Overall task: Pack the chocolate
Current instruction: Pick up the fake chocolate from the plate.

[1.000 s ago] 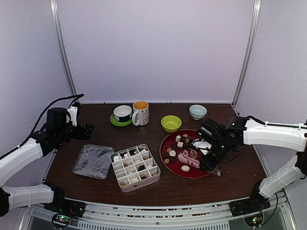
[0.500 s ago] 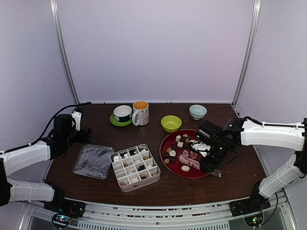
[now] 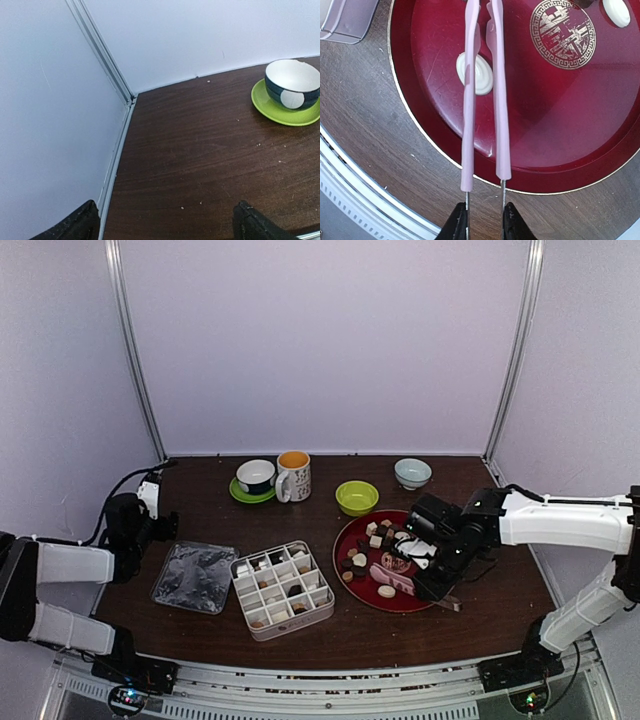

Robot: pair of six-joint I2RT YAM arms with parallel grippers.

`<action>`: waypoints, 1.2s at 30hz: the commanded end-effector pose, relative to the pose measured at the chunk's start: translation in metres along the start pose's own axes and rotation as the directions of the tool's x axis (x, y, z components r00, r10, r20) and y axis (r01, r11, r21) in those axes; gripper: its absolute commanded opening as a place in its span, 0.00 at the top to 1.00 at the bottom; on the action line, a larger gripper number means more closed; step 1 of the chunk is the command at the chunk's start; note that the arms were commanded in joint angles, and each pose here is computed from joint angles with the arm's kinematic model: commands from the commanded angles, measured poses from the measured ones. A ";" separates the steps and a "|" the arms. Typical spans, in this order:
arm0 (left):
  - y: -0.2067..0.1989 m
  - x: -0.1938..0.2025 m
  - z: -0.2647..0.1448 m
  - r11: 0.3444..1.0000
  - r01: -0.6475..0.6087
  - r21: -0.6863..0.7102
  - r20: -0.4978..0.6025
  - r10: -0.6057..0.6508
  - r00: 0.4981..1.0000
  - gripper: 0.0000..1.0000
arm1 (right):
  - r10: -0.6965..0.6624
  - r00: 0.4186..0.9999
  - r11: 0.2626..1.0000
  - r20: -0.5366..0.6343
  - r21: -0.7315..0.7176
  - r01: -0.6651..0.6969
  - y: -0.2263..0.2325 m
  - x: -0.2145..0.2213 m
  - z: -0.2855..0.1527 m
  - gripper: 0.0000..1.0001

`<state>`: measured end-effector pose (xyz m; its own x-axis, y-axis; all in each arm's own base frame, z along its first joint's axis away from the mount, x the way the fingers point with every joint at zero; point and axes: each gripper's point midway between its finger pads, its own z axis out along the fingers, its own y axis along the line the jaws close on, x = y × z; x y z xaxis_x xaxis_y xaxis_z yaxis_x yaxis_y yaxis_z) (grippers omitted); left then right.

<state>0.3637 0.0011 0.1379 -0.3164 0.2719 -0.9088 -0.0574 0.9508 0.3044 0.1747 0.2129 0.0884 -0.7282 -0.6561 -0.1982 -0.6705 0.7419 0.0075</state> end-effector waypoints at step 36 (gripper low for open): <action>0.028 -0.021 0.010 0.991 0.110 -0.074 0.224 -0.091 0.970 0.02 | 0.003 0.999 1.000 0.034 -0.031 -0.002 0.008 -0.013 0.001 0.75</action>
<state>0.3733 0.0162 0.1432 -0.1479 0.2410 -0.9592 -0.1068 0.9603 0.2578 0.1778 0.2228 0.0826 -0.7237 -0.6611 -0.1980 -0.6776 0.7351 0.0221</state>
